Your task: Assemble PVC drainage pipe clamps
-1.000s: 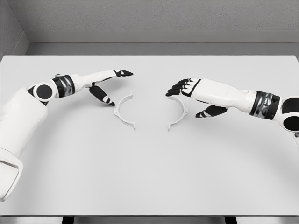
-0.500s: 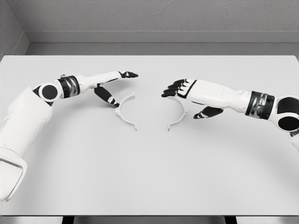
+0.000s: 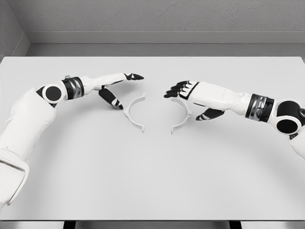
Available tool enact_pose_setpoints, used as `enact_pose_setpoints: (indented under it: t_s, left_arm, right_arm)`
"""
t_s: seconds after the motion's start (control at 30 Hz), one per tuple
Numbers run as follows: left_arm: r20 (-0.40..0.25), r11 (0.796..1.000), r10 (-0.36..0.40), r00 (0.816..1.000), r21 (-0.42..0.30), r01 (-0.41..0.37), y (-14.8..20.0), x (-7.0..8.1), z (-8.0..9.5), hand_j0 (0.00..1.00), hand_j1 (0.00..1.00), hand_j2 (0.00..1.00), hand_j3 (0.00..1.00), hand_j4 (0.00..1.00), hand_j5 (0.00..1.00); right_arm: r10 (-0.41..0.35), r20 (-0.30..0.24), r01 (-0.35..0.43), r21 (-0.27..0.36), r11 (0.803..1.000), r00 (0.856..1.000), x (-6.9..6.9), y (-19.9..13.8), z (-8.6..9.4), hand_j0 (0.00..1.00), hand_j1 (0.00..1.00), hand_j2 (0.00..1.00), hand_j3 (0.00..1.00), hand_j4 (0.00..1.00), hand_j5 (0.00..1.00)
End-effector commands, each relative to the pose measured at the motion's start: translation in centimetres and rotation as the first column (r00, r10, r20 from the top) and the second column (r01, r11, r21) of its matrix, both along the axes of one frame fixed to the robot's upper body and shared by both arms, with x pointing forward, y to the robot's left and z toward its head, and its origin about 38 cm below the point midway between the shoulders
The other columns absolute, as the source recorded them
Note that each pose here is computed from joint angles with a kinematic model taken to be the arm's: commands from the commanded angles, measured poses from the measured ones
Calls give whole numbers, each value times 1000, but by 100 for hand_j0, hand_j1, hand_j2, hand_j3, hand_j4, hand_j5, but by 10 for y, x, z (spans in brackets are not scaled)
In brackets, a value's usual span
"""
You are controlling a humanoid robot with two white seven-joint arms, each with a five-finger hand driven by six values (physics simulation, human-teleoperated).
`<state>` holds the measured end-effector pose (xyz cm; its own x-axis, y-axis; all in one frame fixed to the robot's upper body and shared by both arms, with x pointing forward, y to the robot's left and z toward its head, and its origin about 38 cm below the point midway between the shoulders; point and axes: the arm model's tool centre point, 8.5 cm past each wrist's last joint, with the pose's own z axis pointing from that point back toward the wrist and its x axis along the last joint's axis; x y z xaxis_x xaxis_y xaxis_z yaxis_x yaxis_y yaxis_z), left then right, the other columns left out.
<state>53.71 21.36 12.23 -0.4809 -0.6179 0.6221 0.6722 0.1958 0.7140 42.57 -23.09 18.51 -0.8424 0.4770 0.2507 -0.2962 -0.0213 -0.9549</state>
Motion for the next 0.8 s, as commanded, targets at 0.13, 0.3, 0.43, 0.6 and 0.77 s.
enact_pose_setpoints:
  t_s: [0.13, 0.3, 0.43, 0.6, 0.77]
  left_arm:
    - [6, 1000, 16, 1000, -10, -16, 7, 2, 5, 100, 100, 100, 100, 100, 100]
    - [5, 1000, 4, 1000, -6, -4, 0, 2, 4, 100, 100, 100, 100, 100, 100]
    - [0, 1000, 0, 1000, -7, 0, -4, 2, 2, 100, 100, 100, 100, 100, 100]
    - [-3, 1000, -5, 1000, -12, 5, -9, 1, 1, 100, 100, 100, 100, 100, 100]
    - [-2, 1000, -15, 1000, -7, 15, -13, 1, 0, 100, 100, 100, 100, 100, 100]
  right_arm:
    - [-24, -8, 24, 0, 1000, 1000, 3, -5, -7, 100, 100, 100, 100, 100, 100]
    - [-38, -14, 38, -18, 999, 999, 6, -6, -17, 100, 100, 100, 100, 100, 100]
    - [-43, -21, 43, -11, 999, 999, 8, -3, -20, 100, 100, 100, 100, 100, 100]
    - [-54, -21, 53, -18, 998, 998, 10, -3, -29, 100, 100, 100, 100, 100, 100]
    - [-62, -22, 62, -28, 998, 998, 14, -4, -30, 100, 100, 100, 100, 100, 100]
